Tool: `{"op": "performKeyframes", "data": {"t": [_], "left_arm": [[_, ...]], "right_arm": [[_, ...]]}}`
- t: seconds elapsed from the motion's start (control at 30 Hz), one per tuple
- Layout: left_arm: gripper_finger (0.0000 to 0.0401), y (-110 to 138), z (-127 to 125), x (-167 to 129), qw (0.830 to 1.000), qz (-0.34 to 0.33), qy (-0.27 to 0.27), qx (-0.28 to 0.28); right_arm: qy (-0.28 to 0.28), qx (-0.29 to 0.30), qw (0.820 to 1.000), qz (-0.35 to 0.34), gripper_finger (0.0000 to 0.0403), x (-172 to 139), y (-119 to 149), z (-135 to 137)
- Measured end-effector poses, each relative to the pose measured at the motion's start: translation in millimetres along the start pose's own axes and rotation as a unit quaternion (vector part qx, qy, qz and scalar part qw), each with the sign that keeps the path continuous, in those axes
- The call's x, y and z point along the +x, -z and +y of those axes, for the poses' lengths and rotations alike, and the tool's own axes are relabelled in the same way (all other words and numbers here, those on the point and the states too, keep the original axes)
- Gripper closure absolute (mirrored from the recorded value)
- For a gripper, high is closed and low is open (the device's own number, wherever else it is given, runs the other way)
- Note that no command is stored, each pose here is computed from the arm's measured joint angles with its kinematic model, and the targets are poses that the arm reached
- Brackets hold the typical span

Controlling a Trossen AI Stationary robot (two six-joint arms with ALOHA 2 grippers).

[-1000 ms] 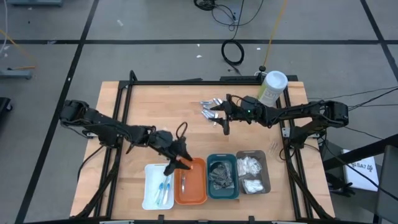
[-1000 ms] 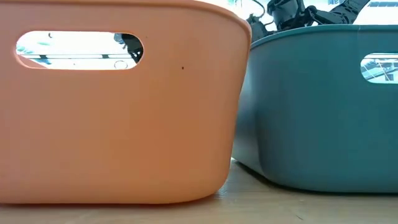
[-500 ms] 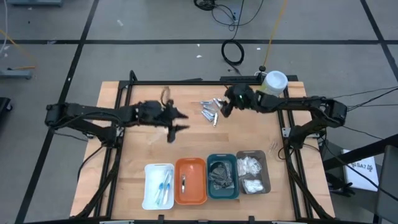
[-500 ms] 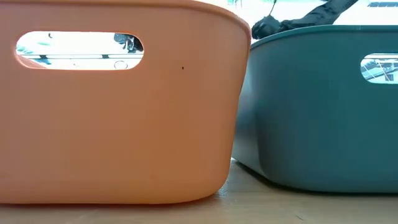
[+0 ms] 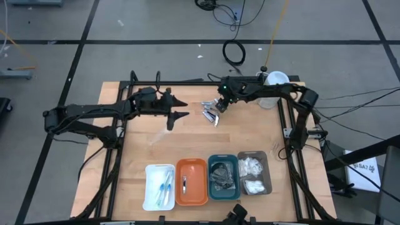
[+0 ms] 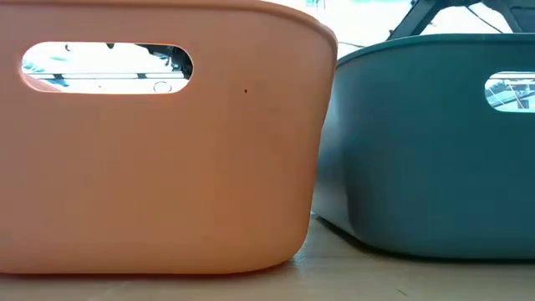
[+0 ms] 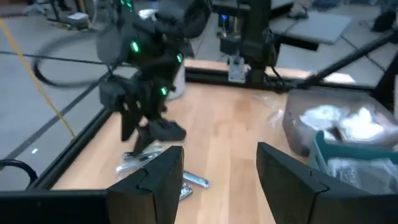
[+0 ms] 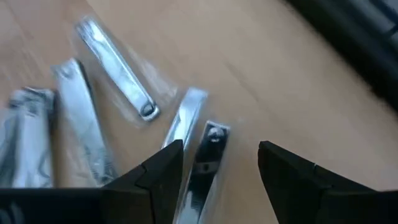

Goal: Pick & Place Travel size toiletries
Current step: Put the silver nail cutter into the orange bin

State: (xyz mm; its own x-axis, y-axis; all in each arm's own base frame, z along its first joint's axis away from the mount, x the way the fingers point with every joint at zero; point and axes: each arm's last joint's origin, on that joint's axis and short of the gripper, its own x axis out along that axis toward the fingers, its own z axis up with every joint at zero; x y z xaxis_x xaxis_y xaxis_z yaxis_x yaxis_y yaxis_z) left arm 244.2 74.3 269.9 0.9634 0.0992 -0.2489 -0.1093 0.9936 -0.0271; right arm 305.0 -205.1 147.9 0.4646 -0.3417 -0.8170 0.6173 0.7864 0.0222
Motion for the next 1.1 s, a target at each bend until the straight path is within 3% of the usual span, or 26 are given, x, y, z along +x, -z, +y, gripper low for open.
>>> {"op": "performKeyframes", "data": {"t": [0.33,0.53,0.77,1.0,1.1], "left_arm": [[0.0201,18,8,-1,0.999,0.001,-0.028,-0.039],[0.0201,21,10,-1,0.997,0.013,-0.052,-0.053],[0.0201,22,10,-1,0.997,0.015,-0.059,-0.054],[0.0201,24,10,-1,0.996,0.028,-0.06,-0.063],[0.0201,24,9,-1,0.996,0.027,-0.06,-0.067]], "right_arm": [[0.007,0.011,0.999,0.034,0.0222,13,7,-3],[0.038,0.008,0.995,0.088,0.0253,10,17,-6],[0.034,0.007,0.995,0.098,0.0287,10,19,-7],[0.01,-0.01,0.994,0.111,0.0353,10,21,-6],[0.009,-0.021,0.994,0.109,0.0354,7,20,-5]]}}
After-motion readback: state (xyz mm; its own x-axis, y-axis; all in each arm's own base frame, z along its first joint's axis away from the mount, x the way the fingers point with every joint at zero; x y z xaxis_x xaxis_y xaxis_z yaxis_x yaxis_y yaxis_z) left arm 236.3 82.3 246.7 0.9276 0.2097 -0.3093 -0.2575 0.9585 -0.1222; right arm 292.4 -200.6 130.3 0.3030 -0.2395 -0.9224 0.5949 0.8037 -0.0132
